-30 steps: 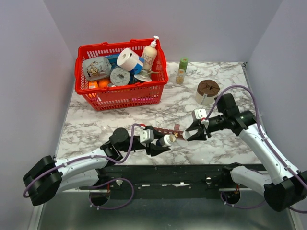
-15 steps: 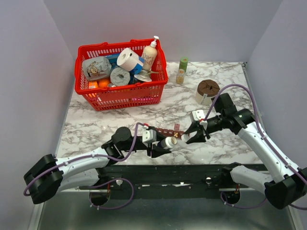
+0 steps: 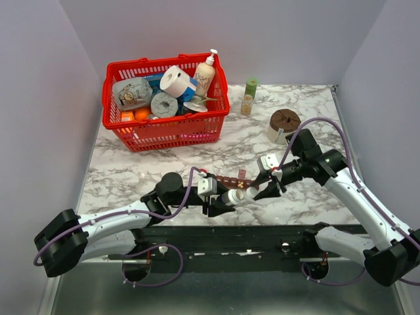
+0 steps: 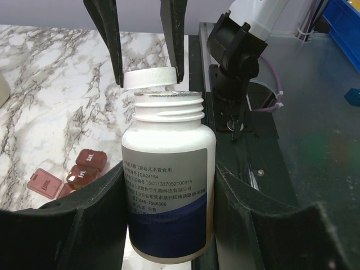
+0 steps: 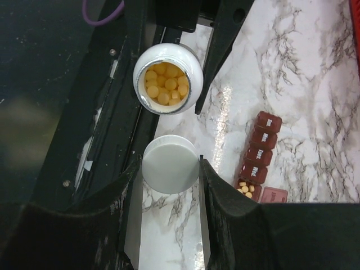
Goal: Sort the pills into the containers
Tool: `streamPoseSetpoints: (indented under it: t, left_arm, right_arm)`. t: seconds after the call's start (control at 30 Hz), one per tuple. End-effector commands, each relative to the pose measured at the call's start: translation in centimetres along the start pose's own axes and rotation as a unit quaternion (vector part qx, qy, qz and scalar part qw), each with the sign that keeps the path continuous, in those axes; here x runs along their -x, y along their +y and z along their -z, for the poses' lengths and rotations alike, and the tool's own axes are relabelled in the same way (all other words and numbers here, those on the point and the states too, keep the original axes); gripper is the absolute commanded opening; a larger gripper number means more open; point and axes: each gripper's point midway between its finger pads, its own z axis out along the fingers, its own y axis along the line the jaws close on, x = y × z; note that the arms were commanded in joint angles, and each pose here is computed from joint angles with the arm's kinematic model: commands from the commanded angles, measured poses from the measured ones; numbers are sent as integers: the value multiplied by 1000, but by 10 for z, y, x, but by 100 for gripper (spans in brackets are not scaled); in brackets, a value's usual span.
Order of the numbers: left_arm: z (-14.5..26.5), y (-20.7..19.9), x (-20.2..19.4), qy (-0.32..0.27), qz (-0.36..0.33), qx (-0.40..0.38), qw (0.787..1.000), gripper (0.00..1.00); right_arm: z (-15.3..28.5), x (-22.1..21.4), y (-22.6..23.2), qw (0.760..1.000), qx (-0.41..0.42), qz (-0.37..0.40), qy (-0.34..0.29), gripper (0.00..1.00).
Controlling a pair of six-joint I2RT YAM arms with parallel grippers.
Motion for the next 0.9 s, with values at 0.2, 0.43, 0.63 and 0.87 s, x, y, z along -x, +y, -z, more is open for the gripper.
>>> streamPoseSetpoints:
  t: [0.2,0.43,0.63,0.87]
  left_arm:
    - [-6,-9,11,-7,-9,-28,1000,0]
    - [-7,-9,11,-3,-9,-30,999,0]
    - [-7,-9,9,1,-7,-30,1000,0]
    - [-8,-9,7,5,-7,-34,999,0]
  right_arm:
    - [-3,-1,7,1000,4,17,4,22]
    - [-3,4,7,1000,13,20,3,22]
    - [-4,4,8,1000,16,21,7,22]
    - [-2,8,6,999,17,31,16,22]
